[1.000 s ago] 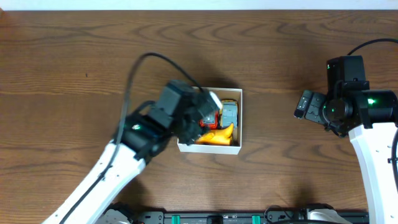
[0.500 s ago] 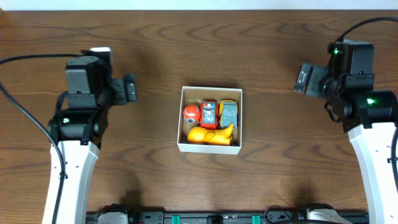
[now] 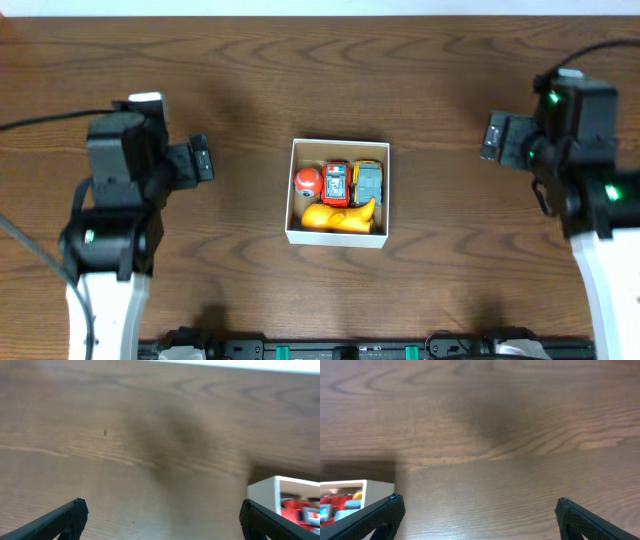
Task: Pack container
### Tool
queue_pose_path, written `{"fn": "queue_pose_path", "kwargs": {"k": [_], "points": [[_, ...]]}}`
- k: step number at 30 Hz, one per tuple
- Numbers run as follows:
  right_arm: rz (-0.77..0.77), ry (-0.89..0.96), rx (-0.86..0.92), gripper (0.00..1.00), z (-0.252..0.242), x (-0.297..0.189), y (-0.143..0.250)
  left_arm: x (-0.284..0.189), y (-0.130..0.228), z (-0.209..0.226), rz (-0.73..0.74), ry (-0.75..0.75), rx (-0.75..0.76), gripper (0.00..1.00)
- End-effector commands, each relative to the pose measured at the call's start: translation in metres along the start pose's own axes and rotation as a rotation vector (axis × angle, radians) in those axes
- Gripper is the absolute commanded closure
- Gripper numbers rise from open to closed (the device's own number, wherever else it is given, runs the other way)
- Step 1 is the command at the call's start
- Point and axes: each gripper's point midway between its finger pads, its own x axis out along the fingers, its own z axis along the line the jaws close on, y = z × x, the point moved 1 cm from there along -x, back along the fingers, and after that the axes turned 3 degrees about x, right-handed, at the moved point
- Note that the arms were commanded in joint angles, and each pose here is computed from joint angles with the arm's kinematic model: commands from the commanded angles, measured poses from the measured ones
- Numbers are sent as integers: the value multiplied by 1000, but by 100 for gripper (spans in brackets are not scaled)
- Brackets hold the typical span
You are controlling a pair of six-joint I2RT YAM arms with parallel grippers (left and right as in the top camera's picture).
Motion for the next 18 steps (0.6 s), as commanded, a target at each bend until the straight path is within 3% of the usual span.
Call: {"fn": "queue_pose_path", "kwargs": {"k": [1,6,11,18], "points": [[-124,-42,-12,1,-3,-45,4,-25,2,-3,-61,7,-8,2],[-209,-96,-13,1,-10,-75,47,-56,16,-7,-156,34,-2,2],[-189,-147,-23,1,-15,-74,106,-78,39,-4,-233,42,-18,2],[-175,-154,-11,1,-17,-54,131,-83,70,5,-263,0,-38,2]]}}
